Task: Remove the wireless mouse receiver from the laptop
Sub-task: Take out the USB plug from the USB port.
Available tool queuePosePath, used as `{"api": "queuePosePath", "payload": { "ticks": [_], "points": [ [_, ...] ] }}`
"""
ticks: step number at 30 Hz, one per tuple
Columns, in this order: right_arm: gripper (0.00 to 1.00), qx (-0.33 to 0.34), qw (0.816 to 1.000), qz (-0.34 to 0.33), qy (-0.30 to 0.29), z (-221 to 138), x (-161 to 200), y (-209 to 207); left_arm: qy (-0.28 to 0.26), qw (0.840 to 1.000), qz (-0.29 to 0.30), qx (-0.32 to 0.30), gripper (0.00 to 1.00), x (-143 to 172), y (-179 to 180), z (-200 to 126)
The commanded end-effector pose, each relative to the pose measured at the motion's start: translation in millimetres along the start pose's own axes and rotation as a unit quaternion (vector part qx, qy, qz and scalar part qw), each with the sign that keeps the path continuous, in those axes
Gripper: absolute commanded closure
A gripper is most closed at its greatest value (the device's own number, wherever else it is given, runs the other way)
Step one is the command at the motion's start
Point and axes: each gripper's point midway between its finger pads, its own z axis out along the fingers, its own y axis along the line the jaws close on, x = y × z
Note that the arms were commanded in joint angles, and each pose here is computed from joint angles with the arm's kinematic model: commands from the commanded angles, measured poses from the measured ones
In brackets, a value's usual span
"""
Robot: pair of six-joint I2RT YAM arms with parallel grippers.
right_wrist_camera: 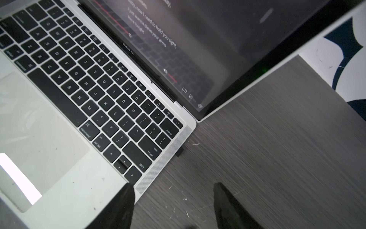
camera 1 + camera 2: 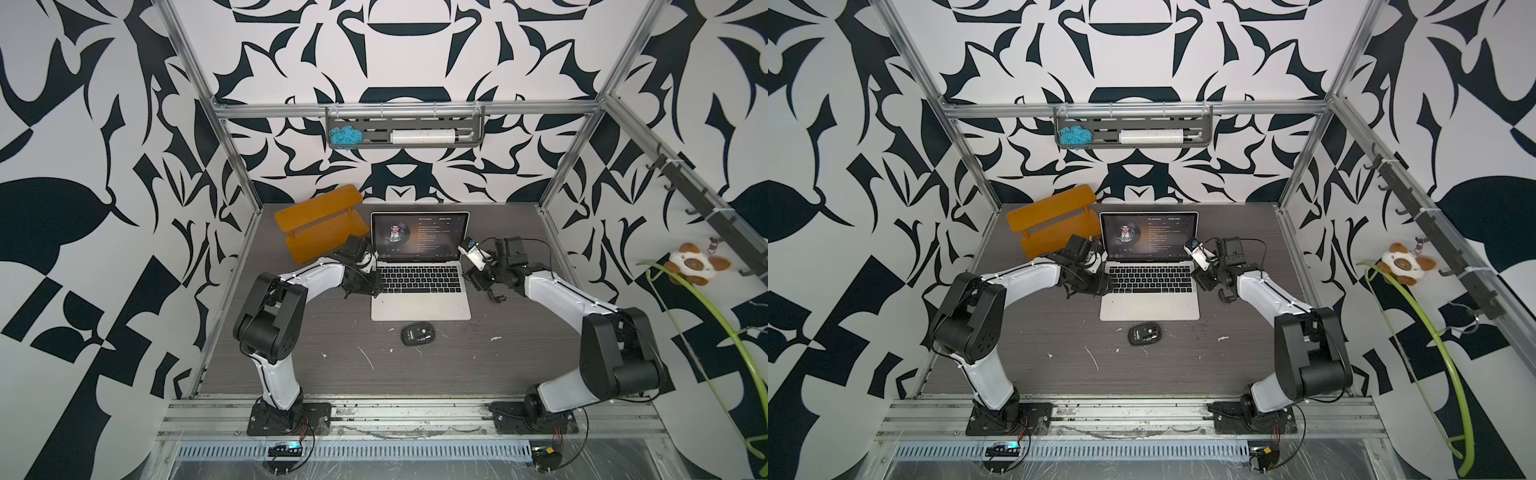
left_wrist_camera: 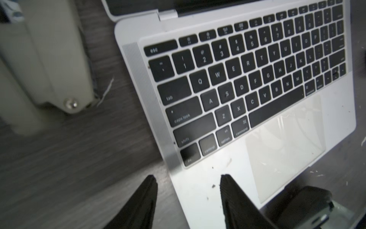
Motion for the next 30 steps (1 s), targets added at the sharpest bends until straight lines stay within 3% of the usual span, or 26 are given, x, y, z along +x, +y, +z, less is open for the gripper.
{"api": "queuePosePath", "payload": {
  "ticks": [1, 5, 17, 30],
  "points": [
    [0.33, -0.003, 0.999, -0.035, -0.011, 7, -4, -3, 0.002, 1.000, 0.012, -0.008, 0.46, -12, 5, 1],
    [0.36, -0.039, 0.995, -0.091, -0.021, 19, -3, 1, 0.020, 1.000, 0.017, -0.010, 0.52, -12, 10, 10],
    [0.36, -0.079, 0.982, -0.161, -0.057, 18, -11, -27, 0.056, 0.998, 0.010, -0.033, 0.57, -3, 32, 25],
    [0.40, -0.127, 0.973, -0.192, 0.000, 65, 18, -35, 0.081, 0.997, 0.008, -0.020, 0.56, 1, 33, 35]
  ]
}}
